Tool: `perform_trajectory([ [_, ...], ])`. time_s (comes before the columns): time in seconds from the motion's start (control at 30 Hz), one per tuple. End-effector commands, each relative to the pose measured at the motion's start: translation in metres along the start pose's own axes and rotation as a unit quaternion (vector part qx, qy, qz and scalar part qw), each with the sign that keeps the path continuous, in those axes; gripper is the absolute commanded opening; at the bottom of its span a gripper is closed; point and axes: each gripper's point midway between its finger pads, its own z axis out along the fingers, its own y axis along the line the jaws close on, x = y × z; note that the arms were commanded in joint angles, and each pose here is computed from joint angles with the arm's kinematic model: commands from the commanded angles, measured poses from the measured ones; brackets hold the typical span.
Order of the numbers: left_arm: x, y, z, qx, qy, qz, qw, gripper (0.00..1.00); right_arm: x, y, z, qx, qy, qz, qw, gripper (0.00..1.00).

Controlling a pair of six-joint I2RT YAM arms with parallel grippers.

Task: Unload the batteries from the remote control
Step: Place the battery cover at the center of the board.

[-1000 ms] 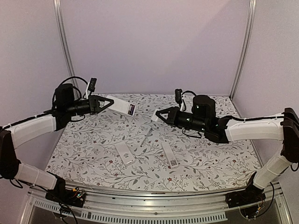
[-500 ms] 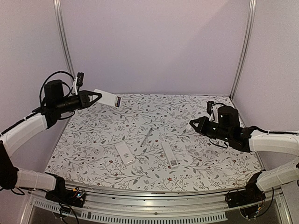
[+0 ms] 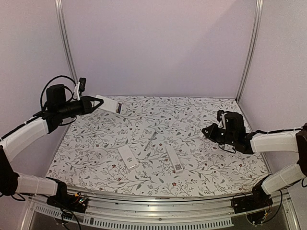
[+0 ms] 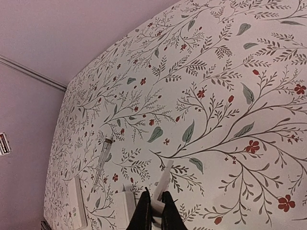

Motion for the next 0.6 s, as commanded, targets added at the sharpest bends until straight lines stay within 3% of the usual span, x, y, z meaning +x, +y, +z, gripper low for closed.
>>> perform_trajectory([
  [0.0,0.002,0.002,-0.003,-0.001,-0.001,0.006,1.000,0.00,0.004,-0.011,0.012,0.005,0.007,-0.009,1.000,0.00],
  [0.57,0.006,0.000,-0.001,0.008,0.006,0.001,1.000,0.00,0.010,-0.051,0.044,0.036,0.039,0.010,0.999,0.05],
])
